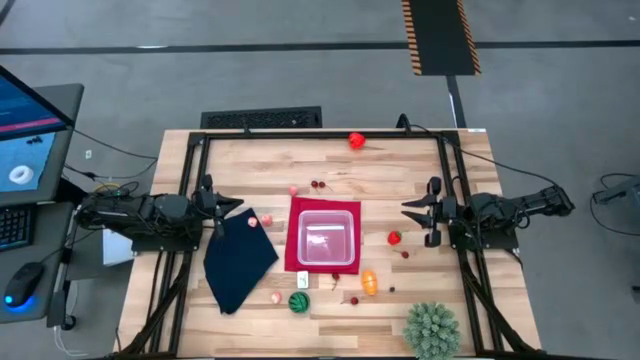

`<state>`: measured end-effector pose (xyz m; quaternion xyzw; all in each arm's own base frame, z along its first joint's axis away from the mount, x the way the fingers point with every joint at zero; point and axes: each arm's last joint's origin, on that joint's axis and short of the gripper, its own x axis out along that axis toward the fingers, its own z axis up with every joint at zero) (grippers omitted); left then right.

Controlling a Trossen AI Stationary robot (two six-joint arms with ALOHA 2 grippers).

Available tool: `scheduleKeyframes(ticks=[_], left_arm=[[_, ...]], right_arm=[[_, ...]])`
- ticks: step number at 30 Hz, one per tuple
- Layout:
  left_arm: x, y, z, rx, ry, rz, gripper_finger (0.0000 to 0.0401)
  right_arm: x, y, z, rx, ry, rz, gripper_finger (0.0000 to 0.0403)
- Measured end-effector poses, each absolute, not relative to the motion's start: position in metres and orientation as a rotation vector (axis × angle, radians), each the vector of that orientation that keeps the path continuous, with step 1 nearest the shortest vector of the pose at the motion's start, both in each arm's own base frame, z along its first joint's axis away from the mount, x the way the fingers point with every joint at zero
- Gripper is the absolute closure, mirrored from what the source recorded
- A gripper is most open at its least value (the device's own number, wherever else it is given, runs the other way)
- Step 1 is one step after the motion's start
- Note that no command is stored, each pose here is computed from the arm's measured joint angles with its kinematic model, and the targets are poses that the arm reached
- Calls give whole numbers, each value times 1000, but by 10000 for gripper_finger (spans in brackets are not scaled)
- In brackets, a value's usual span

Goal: Pick and placing Produce into tupperware
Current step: Put the strawberry in the transparent bin

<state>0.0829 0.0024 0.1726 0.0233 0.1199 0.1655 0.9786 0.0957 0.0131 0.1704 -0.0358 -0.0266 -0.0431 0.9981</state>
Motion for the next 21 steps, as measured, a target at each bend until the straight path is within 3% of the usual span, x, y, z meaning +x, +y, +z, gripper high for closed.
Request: scheduleKeyframes(ticks=[8,18,21], left_arm=[[83,2,175,60,218,331,401],[85,2,185,-37,105,336,401],[86,2,189,-214,39,318,401]], right_arm=[[96,13,170,146,-61,-76,283],[96,18,168,376,-20,80,283],[95,18,170,408,40,72,283]])
